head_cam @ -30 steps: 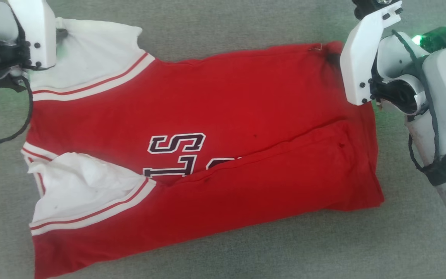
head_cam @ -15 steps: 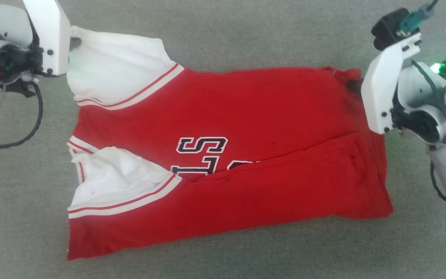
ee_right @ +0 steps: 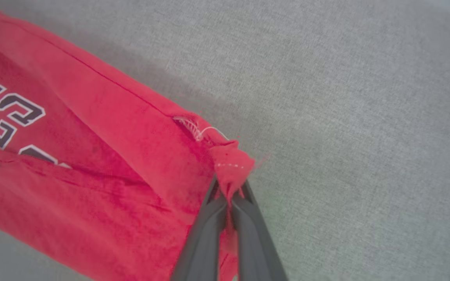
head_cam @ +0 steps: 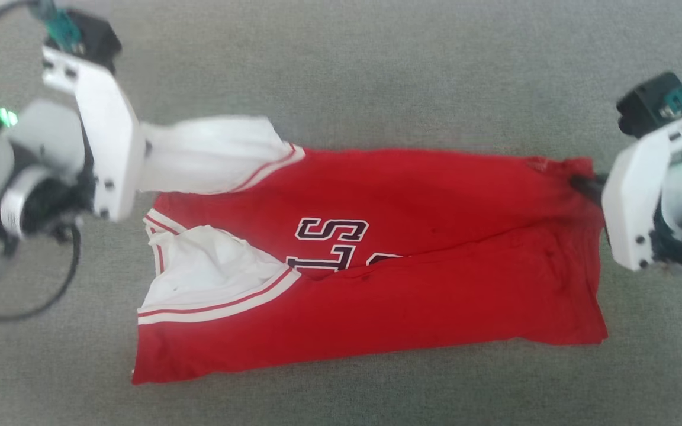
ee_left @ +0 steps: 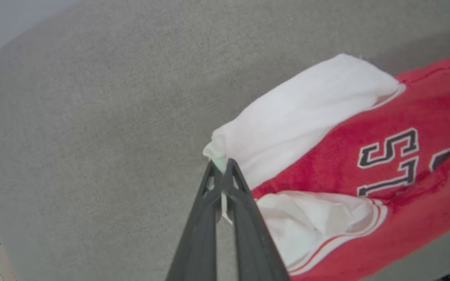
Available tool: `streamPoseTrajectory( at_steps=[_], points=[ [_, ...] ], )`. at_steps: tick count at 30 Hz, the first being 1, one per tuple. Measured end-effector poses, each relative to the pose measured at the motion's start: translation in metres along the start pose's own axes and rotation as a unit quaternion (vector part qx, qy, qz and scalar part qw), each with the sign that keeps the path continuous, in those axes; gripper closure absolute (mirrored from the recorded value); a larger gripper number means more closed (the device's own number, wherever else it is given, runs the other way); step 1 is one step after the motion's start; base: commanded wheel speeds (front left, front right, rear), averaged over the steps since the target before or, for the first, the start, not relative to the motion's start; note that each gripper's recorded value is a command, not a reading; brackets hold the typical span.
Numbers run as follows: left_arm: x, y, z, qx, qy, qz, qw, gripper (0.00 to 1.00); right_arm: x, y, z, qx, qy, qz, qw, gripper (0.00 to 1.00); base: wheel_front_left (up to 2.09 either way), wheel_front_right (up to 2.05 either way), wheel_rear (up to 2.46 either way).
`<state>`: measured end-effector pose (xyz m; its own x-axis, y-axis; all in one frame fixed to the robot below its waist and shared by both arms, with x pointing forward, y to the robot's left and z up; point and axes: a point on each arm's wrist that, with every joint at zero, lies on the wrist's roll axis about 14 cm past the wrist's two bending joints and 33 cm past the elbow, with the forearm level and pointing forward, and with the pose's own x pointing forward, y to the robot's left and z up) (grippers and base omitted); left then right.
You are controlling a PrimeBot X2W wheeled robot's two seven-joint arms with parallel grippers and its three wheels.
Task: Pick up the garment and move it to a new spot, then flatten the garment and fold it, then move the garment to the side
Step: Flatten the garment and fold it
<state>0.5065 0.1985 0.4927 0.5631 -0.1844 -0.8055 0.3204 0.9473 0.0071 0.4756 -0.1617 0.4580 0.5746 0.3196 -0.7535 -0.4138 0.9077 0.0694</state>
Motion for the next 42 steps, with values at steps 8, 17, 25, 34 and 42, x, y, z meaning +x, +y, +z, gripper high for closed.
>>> streamPoseTrajectory(
  at_steps=[8, 17, 25, 34, 42],
  points=[
    [-0.022, -0.029, -0.054, -0.014, 0.039, -0.022, 0.999, 1.0, -0.013, 0.005, -0.039, 0.037, 0.034, 0.003, 0.999, 1.0, 0.0, 0.0, 0.0],
    [-0.012, -0.048, -0.121, -0.065, 0.117, -0.05, 0.99, 1.0, -0.003, 0.012, -0.076, 0.084, 0.071, 0.002, 0.994, 1.0, 0.0, 0.0, 0.0],
    [0.003, -0.047, -0.13, -0.099, 0.1, -0.054, 0.989, 0.0, 0.004, 0.016, -0.086, 0.096, 0.074, 0.0, 0.993, 0.0, 0.0, 0.0, 0.0],
    [-0.01, -0.041, -0.108, -0.118, -0.001, -0.04, 0.992, 0.0, -0.012, 0.016, -0.078, 0.1, 0.036, -0.007, 0.994, 0.0, 0.0, 0.0, 0.0],
    [-0.032, -0.025, -0.085, -0.126, -0.132, -0.012, 0.983, 0.0, -0.025, 0.013, -0.069, 0.102, -0.004, -0.018, 0.995, 0.0, 0.0, 0.0, 0.0]
  ],
)
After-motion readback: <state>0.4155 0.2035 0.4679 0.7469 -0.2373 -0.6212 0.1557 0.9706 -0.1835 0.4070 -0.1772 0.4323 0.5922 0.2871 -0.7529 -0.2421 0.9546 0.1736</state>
